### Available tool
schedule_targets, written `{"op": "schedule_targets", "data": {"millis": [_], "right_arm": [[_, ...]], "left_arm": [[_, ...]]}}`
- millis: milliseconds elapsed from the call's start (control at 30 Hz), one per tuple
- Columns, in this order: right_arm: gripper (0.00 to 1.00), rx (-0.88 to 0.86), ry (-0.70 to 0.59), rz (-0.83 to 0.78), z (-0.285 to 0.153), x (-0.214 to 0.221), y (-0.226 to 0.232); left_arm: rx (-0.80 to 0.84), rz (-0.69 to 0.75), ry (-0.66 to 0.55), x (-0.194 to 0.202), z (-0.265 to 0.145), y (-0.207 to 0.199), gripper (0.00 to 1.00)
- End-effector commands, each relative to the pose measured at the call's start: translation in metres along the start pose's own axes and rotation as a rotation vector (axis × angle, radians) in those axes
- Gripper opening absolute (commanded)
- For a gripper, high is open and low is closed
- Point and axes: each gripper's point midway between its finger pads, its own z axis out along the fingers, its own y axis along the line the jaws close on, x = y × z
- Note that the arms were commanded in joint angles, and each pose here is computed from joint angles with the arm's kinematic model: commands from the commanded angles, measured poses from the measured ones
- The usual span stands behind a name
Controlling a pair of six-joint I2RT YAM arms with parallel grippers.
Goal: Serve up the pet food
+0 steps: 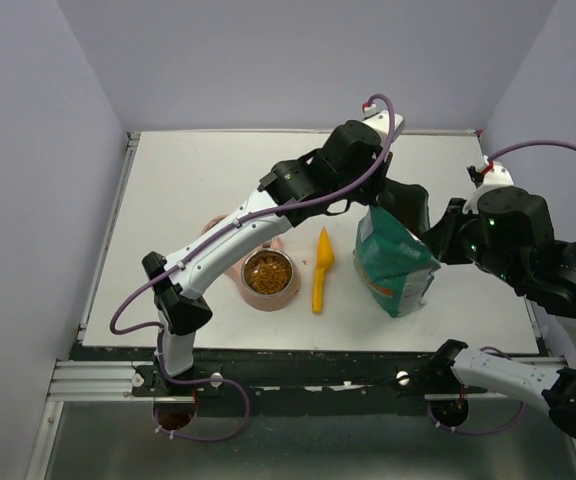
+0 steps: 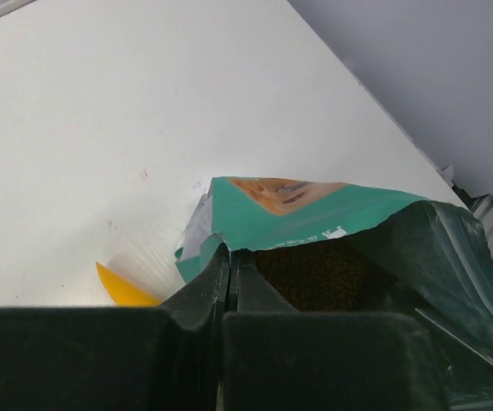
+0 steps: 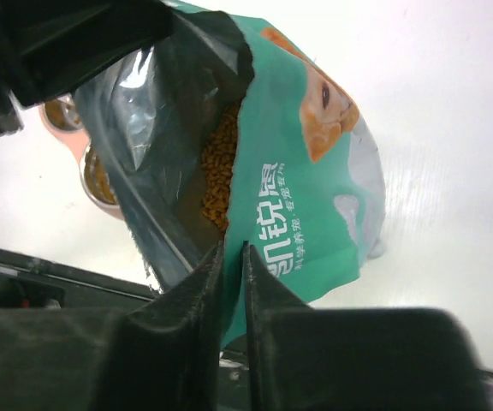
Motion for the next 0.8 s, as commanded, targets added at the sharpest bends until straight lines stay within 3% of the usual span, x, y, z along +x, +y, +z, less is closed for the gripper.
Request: {"op": "schedule_targets", "data": {"millis": [0, 67, 200, 233, 300, 367, 400, 533, 633, 767], "right_arm": [[0.09, -0.050, 0.008, -0.106, -0.016, 0.012, -0.009], [0.00, -0.043, 0.008, -0.108, -0.018, 0.013, -0.011], [0.01, -0.108, -0.042, -0.093, -0.028, 0.006, -0.005], [0.11, -0.115, -0.064, -0.084, -0.029, 0.001, -0.003], [0.54, -0.111, -0.110, -0.066, -0.030, -0.015, 0.001], [0.74, -0.056, -0.169, -0.041, -0.029, -0.036, -0.002], [0.79, -0.026, -0.195, -0.027, -0.028, -0.045, -0.004], [0.82, -0.101, -0.208, -0.101, -0.022, -0.059, 0.018], [0.87, -0.221, -0.075, -0.238, -0.003, -0.031, 0.042], [0.85, -0.125, -0.038, -0.280, 0.009, -0.023, 0.026]], "left_arm": [[-0.032, -0.055, -0.483, -0.135, -0.044, 0.003, 0.00], [-0.062, -0.063, -0.526, -0.144, -0.044, 0.008, 0.00], [-0.062, -0.051, -0.604, -0.161, -0.048, 0.006, 0.00], [-0.039, -0.040, -0.613, -0.162, -0.047, 0.001, 0.00], [-0.006, -0.038, -0.622, -0.164, -0.047, -0.005, 0.00], [0.012, -0.033, -0.618, -0.162, -0.047, -0.011, 0.00], [0.015, -0.030, -0.615, -0.161, -0.048, -0.014, 0.00], [-0.018, -0.022, -0.589, -0.152, -0.048, -0.013, 0.00], [-0.069, -0.034, -0.581, -0.150, -0.048, -0.004, 0.00], [-0.096, -0.034, -0.597, -0.155, -0.052, -0.001, 0.00]]}}
